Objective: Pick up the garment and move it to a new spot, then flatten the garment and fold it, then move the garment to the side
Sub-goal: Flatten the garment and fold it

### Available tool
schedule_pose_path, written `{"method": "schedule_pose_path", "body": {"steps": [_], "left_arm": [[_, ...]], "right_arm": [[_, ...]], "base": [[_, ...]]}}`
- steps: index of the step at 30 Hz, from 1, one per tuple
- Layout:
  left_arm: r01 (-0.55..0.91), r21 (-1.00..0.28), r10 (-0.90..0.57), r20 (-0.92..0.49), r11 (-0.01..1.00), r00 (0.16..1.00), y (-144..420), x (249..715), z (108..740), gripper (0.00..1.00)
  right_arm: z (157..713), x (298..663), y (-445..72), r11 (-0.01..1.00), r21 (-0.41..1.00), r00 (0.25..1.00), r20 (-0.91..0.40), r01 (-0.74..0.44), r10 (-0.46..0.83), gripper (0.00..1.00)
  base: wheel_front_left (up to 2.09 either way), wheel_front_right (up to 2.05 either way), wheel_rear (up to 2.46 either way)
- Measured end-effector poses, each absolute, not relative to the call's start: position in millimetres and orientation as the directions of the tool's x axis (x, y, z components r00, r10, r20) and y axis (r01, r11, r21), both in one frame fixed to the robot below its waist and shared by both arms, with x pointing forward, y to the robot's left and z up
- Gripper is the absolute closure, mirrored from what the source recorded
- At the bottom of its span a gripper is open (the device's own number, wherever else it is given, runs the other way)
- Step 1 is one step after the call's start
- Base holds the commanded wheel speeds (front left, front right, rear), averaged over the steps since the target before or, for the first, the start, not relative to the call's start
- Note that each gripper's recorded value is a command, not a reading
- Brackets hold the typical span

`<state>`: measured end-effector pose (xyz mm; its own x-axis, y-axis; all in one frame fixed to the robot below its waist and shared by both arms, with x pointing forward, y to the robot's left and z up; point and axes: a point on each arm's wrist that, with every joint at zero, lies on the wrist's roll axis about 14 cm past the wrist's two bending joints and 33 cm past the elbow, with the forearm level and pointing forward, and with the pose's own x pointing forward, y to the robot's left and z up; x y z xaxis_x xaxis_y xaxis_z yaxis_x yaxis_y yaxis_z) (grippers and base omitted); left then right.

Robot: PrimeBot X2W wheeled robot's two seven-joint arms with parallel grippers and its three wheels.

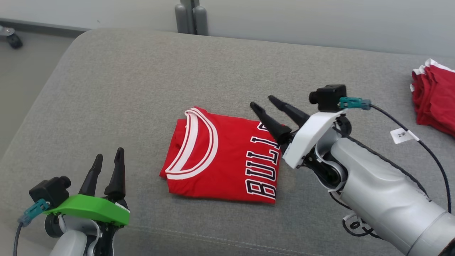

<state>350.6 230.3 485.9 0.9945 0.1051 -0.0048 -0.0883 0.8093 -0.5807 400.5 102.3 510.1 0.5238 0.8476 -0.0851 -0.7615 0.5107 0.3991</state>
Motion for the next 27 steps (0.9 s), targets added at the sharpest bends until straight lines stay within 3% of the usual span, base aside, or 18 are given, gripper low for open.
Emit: {"method": "schedule_pose_path", "body": {"steps": [5, 8, 16, 22, 27], "left_arm": [[-0.040, -0.550, 0.055, 0.011, 0.834, 0.998, 217, 358, 489, 0.00], [-0.010, -0.541, 0.028, 0.025, 0.841, 0.999, 209, 364, 493, 0.00], [0.052, -0.512, -0.026, 0.059, 0.857, 0.998, 192, 374, 503, 0.00], [0.070, -0.505, -0.034, 0.079, 0.860, 0.996, 188, 377, 509, 0.00], [0.082, -0.473, -0.046, 0.086, 0.877, 0.995, 185, 378, 511, 0.00]], "right_arm": [[531, 425, 60, 0.605, 0.360, 0.656, 0.027, -0.711, 0.755, 0.00], [527, 428, 38, 0.656, 0.355, 0.707, 0.018, -0.666, 0.707, 0.00], [512, 422, -9, 0.769, 0.318, 0.807, -0.019, -0.555, 0.590, 0.00], [549, 439, -50, 0.854, 0.263, 0.893, 0.094, -0.449, 0.440, 0.00], [534, 426, -64, 0.884, 0.236, 0.915, 0.078, -0.403, 0.396, 0.00]], "base": [[0.00, 0.00, 0.00], [0.00, 0.00, 0.00], [0.00, 0.00, 0.00], [0.00, 0.00, 0.00], [0.00, 0.00, 0.00]]}}
